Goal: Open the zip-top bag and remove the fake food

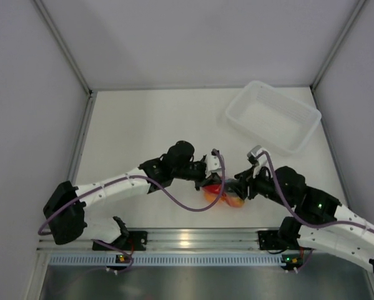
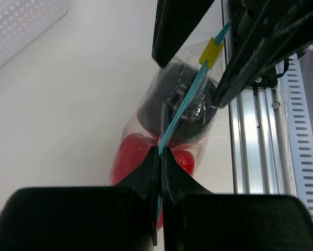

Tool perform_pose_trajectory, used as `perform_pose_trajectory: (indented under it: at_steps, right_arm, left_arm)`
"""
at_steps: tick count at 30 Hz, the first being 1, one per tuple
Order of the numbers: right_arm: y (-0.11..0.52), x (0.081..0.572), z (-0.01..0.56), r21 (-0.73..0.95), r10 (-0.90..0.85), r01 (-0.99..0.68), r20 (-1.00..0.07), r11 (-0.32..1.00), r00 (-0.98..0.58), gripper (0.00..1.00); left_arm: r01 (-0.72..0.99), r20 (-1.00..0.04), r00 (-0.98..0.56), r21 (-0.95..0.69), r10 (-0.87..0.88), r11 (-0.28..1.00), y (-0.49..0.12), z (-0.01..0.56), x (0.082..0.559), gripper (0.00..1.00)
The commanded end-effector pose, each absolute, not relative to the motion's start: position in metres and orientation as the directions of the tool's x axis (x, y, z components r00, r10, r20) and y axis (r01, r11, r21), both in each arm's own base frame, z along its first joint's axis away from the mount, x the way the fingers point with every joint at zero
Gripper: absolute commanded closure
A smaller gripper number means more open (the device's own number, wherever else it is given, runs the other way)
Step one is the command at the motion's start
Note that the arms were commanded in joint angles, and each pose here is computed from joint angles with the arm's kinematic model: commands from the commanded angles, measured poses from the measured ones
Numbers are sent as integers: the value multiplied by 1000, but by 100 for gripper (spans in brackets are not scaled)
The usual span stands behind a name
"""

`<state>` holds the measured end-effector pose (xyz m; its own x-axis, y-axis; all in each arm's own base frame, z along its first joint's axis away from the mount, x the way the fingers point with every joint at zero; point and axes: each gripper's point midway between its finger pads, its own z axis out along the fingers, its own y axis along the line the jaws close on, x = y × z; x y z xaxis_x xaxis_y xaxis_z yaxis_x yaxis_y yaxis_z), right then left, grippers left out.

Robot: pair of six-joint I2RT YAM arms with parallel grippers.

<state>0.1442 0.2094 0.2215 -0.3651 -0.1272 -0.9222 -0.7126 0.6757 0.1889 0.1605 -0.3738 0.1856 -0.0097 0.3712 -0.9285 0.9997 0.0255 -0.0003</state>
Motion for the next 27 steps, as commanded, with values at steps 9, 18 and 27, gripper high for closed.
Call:
perform_pose_trajectory:
  at_steps: [9,18,27]
  right_arm:
    - [215,98,280,227,92,-879,-974,419,-208,43]
    - [223,71,291,163,70,-952,-986,258,-150,55]
    - [223,79,310,139,86,-946,-989,293,-119,71]
  left_arm:
    - [999,-975,24,13,220,-51,-357,258,128,100]
    - [992,-991,11,-7,136,-128,-344,294,101,100]
    - [990,-986,-13,-35,164,-133,-346,288,102,100]
